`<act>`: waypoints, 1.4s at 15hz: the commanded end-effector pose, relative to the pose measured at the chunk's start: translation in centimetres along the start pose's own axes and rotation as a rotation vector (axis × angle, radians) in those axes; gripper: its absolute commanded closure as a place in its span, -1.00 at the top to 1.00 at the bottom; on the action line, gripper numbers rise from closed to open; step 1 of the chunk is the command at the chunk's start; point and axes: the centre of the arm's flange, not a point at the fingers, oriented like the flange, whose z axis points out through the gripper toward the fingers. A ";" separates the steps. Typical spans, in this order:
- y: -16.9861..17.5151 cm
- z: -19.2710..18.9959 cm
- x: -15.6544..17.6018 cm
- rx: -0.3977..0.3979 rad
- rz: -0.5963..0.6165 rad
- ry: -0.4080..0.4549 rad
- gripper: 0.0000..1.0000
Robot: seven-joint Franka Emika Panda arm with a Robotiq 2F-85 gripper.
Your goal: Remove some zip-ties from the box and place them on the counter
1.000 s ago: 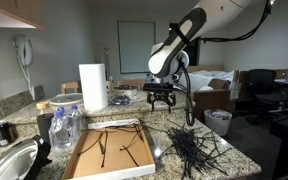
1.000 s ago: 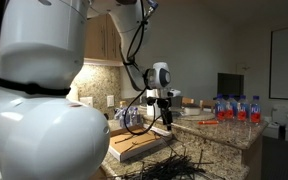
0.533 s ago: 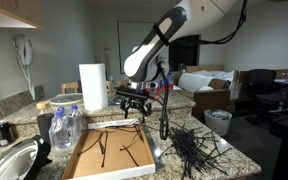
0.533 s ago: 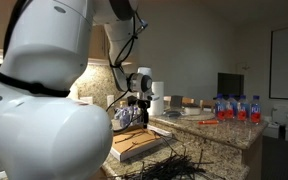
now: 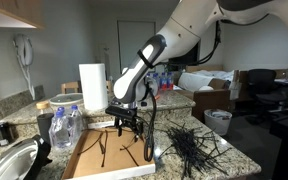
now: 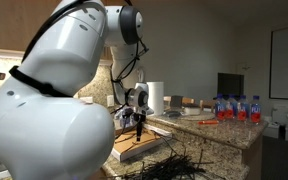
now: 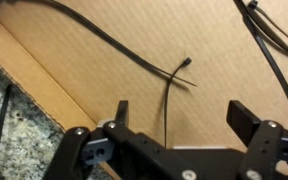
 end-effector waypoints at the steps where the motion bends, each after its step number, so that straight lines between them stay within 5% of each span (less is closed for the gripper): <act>1: -1.7 1.8 1.2 -0.009 0.044 0.034 1.00; 6: -2.6 2.6 4.7 -0.026 0.040 0.108 1.00; 8: -2.9 2.5 6.0 -0.018 0.029 0.140 0.47; 14: -3.0 1.2 7.1 0.031 0.036 0.172 -0.34; 18: -1.9 1.0 7.2 0.123 0.104 0.186 -0.83; 21: -1.0 0.2 7.2 0.208 0.161 0.218 -0.94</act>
